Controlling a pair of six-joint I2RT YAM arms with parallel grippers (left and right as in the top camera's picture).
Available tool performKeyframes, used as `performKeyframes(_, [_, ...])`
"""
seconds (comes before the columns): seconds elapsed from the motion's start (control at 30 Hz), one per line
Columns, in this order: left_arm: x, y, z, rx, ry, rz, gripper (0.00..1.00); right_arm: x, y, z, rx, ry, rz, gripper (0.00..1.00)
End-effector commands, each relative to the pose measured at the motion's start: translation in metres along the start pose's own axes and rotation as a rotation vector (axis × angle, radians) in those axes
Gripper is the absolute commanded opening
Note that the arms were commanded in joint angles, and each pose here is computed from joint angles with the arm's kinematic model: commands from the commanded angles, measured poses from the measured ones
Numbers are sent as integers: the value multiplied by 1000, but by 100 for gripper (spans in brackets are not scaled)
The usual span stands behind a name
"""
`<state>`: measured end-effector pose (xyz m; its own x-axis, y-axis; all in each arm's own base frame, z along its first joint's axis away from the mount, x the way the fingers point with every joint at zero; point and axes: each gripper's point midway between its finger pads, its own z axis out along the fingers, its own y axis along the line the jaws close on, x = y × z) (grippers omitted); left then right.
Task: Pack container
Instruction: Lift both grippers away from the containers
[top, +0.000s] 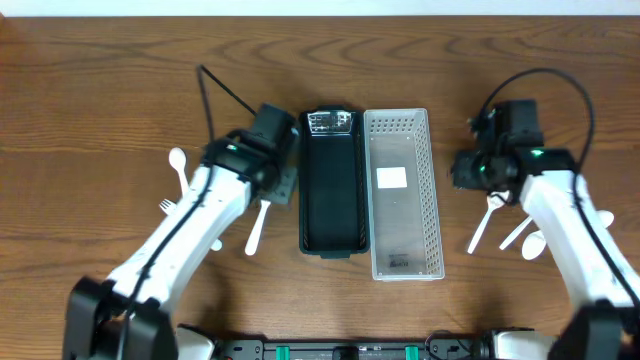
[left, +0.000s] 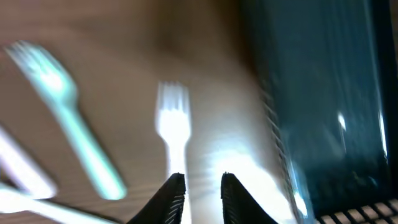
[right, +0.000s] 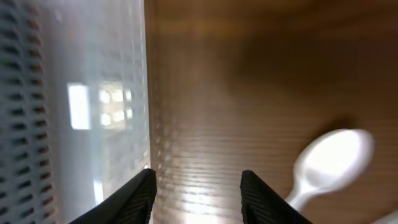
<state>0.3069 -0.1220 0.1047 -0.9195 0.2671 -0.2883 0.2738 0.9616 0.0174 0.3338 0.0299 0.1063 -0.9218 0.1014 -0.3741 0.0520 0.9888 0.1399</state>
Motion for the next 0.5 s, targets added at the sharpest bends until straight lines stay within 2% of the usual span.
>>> performKeyframes(0.0, [-30,40,-55,-127,-175,-67,24,-30,-7,-60,63,-155,14,42])
performKeyframes(0.23, [-23,82,-139,-166,-400,-239,30,25,11,-112,6,-67,-23,32])
performKeyframes(0.47, [-4,88,-172,-175,-468,-265,30,59,42,-129,-66,-21,-159,36])
